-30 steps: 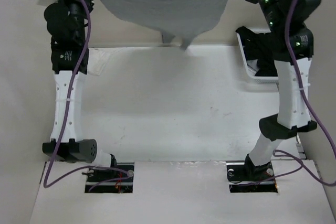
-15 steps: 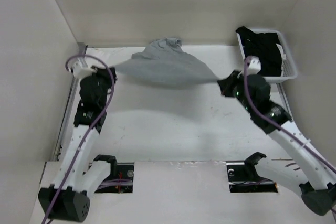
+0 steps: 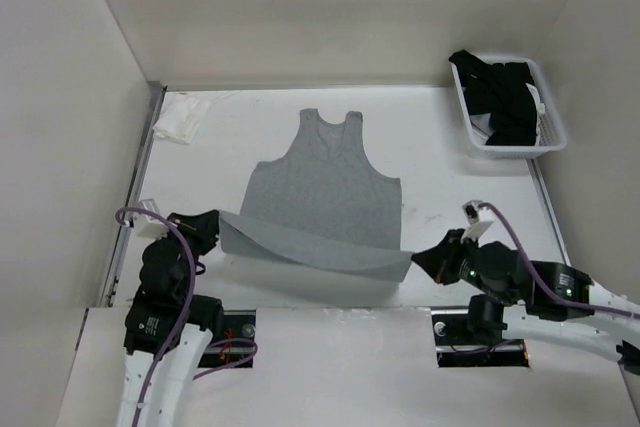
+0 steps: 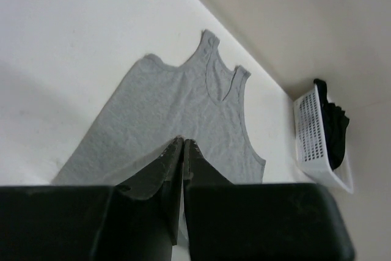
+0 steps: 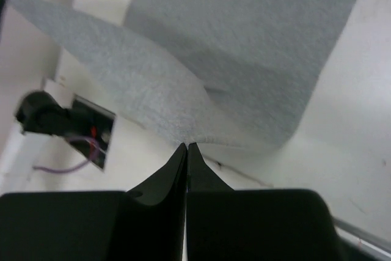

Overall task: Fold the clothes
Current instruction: Fold the tank top

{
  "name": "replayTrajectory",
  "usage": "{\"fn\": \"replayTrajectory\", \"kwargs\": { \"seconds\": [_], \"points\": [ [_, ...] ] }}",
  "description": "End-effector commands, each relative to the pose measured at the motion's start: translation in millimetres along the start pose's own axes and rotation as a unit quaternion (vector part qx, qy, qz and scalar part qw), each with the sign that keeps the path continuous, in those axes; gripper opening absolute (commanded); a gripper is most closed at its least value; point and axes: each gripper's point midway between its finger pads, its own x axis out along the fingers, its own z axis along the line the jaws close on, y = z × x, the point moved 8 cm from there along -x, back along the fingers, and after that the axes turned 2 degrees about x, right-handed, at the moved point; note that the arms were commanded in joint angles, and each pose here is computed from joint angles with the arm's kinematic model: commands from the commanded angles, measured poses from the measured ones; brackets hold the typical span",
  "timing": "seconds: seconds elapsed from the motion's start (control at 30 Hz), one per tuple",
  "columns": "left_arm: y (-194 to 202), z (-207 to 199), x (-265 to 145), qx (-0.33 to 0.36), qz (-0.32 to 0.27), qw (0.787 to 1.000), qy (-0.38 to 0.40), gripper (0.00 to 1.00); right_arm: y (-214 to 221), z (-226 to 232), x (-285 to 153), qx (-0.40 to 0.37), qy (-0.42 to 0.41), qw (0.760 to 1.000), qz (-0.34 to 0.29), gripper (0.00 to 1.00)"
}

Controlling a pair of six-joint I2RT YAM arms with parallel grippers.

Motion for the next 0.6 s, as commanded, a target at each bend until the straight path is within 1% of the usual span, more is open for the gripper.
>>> {"fn": "replayTrajectory", "kwargs": {
  "seconds": [0.0,0.07,0.13,0.2,0.27,0.43,0.57],
  "points": [
    [9,9,-4,-0.012,0.028,0.999,-0.036,0.01,22,-14,8,0.014,0.06,0.998,0.027,0.0],
    [13,12,5,-0.011,0.031,0.998,-0.051,0.01,24,-7,21,-0.01,0.065,0.997,0.026,0.0],
    [15,11,19,-0.011,0.031,0.998,-0.054,0.01,16,1,38,-0.021,0.07,0.997,0.006,0.0],
    [15,7,36,-0.013,0.026,0.998,-0.054,0.01,-1,5,59,-0.031,0.074,0.997,-0.023,0.0],
    [12,-1,65,-0.012,0.009,0.998,-0.057,0.01,-25,5,83,-0.032,0.075,0.995,-0.049,0.0],
    [-10,-35,152,-0.016,-0.028,0.998,-0.06,0.01,-114,-16,150,-0.004,0.093,0.988,-0.12,0.0],
    [-37,-49,231,-0.039,-0.053,0.995,-0.081,0.01,-190,-43,198,0.022,0.125,0.98,-0.155,0.0]
  ]
}}
